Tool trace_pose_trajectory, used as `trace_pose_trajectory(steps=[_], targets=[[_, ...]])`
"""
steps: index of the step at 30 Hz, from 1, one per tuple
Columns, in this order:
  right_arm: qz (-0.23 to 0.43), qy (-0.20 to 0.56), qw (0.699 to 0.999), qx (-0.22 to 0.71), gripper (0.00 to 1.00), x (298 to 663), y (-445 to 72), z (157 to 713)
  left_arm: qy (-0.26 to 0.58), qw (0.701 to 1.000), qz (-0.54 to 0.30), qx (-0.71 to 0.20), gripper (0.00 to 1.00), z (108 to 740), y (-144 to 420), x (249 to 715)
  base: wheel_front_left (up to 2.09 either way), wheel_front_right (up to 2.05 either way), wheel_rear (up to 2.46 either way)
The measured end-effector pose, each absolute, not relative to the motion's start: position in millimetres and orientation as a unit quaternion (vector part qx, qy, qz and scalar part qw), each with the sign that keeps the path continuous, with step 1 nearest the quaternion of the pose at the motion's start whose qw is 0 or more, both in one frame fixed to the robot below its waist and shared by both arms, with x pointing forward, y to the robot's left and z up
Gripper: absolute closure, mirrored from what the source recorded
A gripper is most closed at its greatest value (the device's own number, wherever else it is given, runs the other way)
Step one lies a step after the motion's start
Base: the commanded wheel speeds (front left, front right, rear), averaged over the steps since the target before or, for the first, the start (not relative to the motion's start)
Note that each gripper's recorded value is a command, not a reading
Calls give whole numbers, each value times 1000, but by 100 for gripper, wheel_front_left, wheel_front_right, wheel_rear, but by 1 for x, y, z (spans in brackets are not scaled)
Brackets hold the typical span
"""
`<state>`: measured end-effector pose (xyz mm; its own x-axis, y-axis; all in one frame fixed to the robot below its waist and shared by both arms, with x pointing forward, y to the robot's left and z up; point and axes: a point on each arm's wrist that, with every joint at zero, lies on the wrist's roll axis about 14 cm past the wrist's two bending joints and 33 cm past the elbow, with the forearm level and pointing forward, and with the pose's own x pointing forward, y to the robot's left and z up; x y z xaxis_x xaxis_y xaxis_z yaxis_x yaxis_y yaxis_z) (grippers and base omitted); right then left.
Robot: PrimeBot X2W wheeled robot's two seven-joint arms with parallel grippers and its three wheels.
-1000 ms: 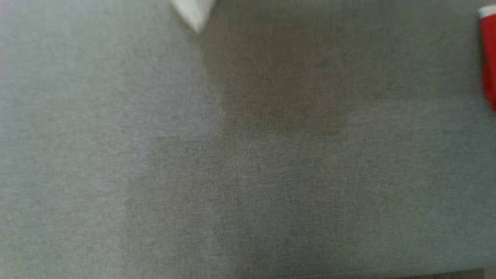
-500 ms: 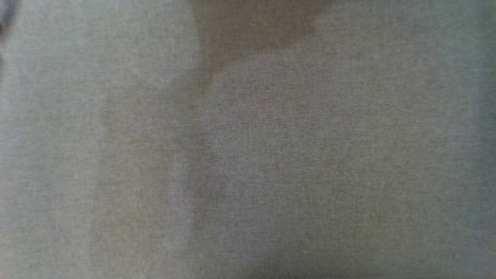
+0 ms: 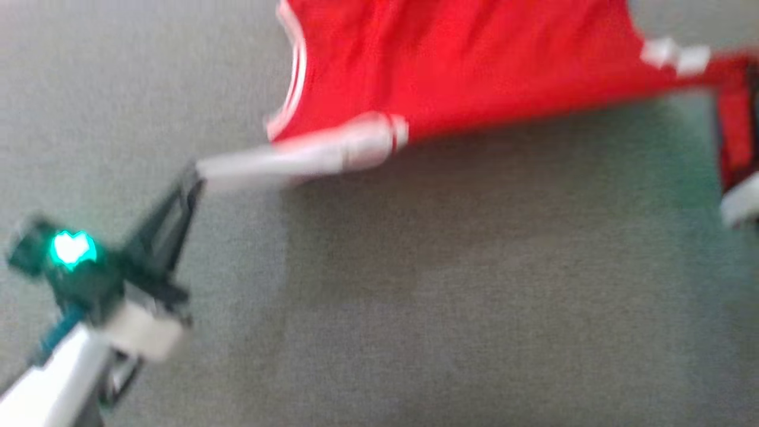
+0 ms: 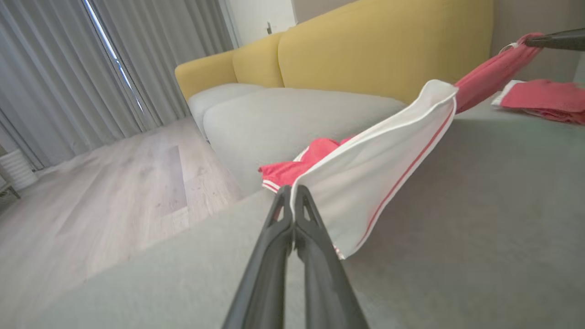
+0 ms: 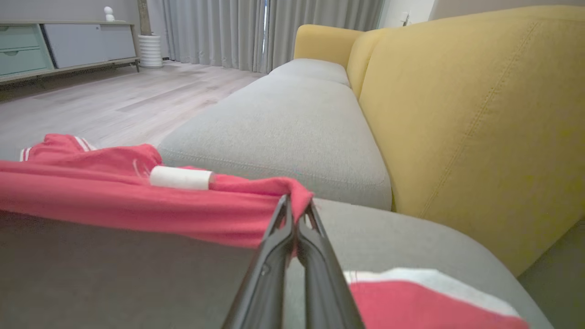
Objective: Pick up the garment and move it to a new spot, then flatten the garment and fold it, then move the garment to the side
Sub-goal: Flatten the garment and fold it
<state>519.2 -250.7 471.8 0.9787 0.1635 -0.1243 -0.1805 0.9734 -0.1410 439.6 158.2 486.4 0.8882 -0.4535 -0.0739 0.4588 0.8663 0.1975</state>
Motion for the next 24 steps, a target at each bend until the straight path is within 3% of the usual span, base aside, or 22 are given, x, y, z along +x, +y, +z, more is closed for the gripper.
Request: trace_pose_trajectory(steps=[7,14,18,24], targets=[[83,102,990,-55,100,439,-251,443,75,969,-224,72,100,454,154,368,0,0,0],[67,126,989,-45,100,390,-261,430,139,963,-227,52,100,421,152,319,0,0,0],[63,144,987,-37,100,372,-261,419,148,962,-226,46,100,416,152,315,0,0,0],[63,162,984,-35,100,381,-260,411,129,965,-221,56,100,422,152,348,0,0,0]])
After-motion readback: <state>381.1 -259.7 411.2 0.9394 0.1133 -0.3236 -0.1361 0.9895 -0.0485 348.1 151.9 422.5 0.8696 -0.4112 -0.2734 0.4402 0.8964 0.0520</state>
